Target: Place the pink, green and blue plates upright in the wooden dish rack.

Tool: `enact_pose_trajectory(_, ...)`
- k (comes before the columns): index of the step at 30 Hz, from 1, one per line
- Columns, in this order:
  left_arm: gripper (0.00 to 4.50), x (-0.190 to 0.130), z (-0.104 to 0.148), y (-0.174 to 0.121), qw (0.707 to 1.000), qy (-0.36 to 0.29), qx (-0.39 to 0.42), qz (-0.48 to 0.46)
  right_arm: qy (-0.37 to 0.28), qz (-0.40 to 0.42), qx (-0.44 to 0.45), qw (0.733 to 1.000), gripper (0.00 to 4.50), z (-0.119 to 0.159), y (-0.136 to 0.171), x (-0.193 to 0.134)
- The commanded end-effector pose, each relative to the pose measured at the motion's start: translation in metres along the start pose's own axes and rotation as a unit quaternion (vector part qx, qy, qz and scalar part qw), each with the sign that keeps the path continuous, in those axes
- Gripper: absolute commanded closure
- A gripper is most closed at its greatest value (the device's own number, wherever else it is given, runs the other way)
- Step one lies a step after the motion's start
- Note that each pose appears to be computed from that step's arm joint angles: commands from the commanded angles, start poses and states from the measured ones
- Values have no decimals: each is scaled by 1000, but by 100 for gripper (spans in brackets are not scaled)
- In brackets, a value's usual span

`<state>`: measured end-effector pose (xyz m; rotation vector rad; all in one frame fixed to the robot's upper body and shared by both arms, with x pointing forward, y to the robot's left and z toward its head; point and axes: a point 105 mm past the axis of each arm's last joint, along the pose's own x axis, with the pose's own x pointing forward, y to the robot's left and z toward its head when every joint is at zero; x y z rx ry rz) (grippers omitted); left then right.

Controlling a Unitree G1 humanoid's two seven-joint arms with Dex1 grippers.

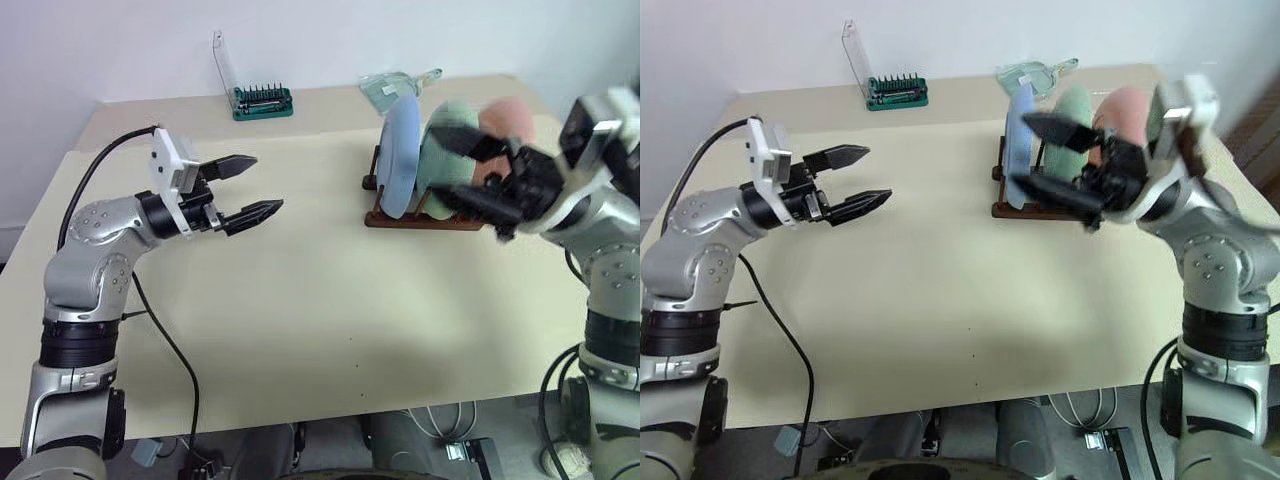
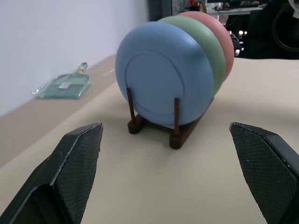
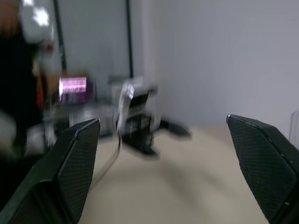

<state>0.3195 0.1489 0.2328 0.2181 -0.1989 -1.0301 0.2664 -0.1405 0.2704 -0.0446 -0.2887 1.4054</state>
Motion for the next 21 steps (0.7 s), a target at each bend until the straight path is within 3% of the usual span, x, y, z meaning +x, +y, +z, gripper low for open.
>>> enact_pose_trajectory(1, 0, -4, 12, -10, 999, -4, 35, -9, 87, 60, 2, 994, 5, -14, 16, -14)
enact_pose_trajectory(5, 0, -5, 1, -19, 998, 25, 49, -27, 131, 20, -61, 989, 5, -23, 2, -23)
enact_pose_trajectory(11, 0, -9, -13, -28, 997, 41, 17, -60, 145, -23, -120, 982, 5, -23, -8, -27)
enact_pose_trajectory(21, 0, -1, -16, -27, 999, 23, 15, -41, 158, -28, -127, 979, 5, -27, -16, -21)
